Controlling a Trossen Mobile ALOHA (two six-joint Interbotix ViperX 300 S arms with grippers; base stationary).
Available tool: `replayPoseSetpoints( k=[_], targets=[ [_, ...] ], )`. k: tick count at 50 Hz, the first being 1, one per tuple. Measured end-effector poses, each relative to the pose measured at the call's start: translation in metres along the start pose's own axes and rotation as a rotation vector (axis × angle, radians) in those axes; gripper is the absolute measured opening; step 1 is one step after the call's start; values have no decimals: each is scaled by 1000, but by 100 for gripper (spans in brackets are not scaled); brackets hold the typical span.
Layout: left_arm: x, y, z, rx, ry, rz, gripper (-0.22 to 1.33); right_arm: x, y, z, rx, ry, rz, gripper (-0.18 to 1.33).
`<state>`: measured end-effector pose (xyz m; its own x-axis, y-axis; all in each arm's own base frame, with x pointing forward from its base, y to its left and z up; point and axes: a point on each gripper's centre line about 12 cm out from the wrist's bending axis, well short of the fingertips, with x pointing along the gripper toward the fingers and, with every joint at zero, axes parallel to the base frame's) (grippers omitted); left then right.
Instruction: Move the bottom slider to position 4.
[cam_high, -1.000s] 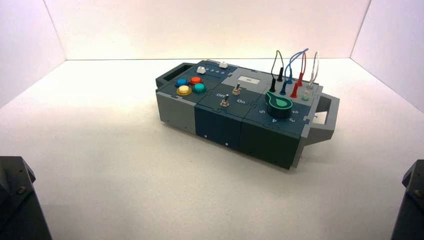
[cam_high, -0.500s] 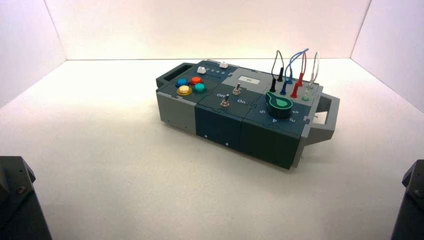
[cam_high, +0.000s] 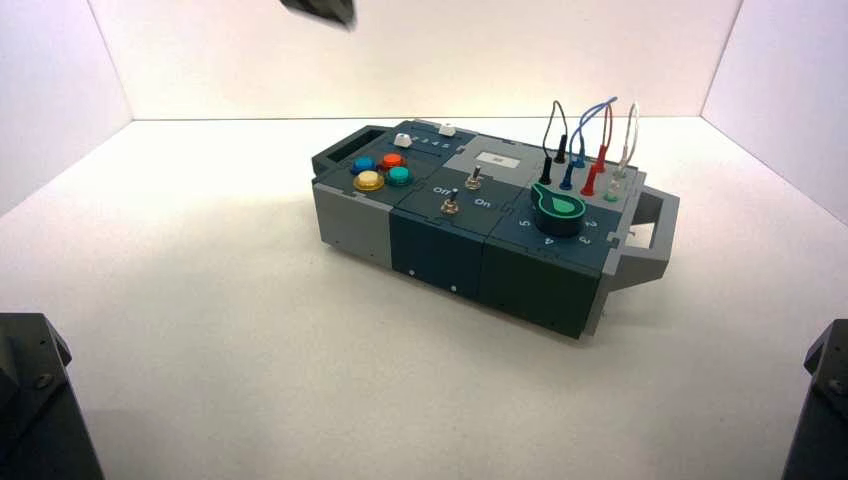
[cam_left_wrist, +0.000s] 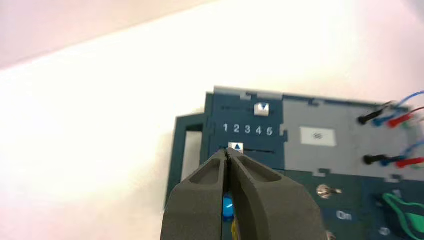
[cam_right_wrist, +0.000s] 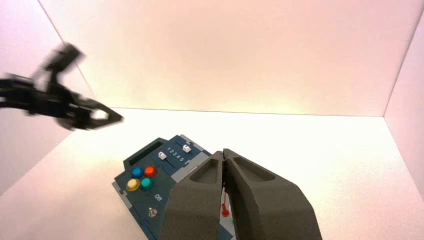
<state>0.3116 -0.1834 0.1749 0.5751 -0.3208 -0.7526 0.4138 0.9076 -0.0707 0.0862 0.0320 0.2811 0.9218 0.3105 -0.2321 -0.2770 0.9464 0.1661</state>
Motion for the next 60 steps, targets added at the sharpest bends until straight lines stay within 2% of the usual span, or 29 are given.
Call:
replayPoseSetpoints(
  k=[13, 21, 31, 49, 60],
  targets=[
    [54, -3, -5, 11, 146, 19, -16, 0, 0, 0, 0, 0, 1, -14],
    [76, -6, -10, 18, 199, 22, -16, 0, 0, 0, 0, 0, 1, -14],
    [86, -6, -13, 20, 223, 27, -16, 0, 0, 0, 0, 0, 0, -14],
    [105, -8, -8, 31, 231, 26, -16, -2, 0, 1, -3, -12, 1, -14],
    [109, -7, -7, 31, 244, 31, -16, -3, 0, 1, -3, -15, 3, -14]
  ],
)
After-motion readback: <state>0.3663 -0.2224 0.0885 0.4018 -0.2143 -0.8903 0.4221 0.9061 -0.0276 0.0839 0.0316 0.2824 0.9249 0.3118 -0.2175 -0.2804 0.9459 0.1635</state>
